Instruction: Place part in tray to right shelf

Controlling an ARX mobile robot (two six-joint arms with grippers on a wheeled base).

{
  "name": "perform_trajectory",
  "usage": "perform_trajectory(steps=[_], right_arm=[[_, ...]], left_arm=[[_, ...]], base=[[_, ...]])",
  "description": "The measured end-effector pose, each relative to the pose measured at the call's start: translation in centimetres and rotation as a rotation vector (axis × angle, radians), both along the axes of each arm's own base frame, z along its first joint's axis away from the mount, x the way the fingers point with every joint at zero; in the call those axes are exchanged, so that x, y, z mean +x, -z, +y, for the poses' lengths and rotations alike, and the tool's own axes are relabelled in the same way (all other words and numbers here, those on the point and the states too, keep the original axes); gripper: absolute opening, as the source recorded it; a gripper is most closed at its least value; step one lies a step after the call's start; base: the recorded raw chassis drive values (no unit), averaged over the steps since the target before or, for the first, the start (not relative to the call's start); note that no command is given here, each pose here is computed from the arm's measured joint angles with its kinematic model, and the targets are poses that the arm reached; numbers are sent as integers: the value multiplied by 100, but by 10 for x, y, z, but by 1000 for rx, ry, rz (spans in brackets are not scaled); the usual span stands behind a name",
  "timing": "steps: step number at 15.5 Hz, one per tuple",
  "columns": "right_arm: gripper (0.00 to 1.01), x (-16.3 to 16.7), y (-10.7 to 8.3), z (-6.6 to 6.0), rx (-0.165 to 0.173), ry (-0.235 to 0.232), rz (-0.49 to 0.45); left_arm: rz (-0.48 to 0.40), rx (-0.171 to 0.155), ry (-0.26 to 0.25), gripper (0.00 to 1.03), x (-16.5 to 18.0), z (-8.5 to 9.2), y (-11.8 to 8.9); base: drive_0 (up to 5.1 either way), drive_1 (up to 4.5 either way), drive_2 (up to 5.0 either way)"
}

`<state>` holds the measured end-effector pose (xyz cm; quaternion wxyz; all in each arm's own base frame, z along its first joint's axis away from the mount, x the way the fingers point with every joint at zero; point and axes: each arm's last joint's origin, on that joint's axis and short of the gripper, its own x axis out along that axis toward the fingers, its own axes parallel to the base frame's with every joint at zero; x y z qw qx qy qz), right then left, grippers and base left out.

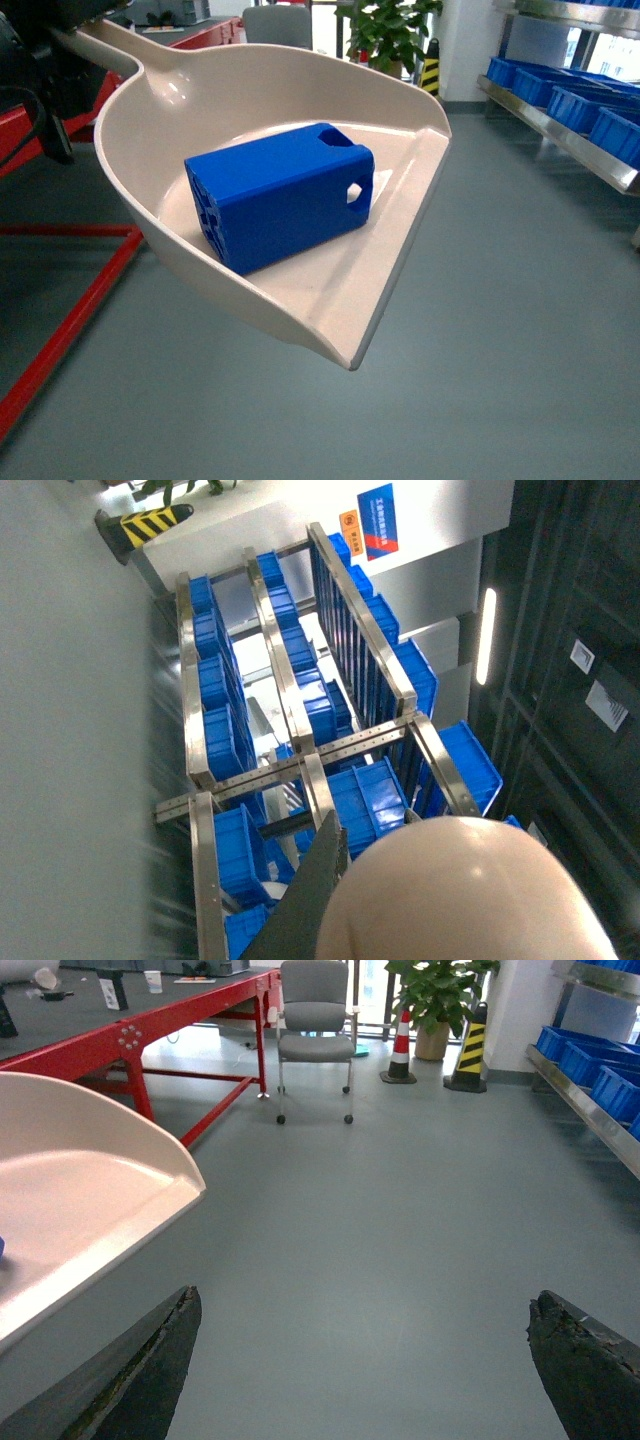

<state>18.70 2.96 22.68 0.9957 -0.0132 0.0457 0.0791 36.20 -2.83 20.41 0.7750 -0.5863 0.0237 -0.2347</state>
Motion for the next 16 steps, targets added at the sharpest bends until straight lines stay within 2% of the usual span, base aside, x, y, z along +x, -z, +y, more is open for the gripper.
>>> perform_trajectory(steps=[16], right_arm=[[98, 0, 0, 0, 0, 1, 0]], left_arm=[[-4, 0, 0, 12, 0, 0, 0]], base=[[2, 435, -431]])
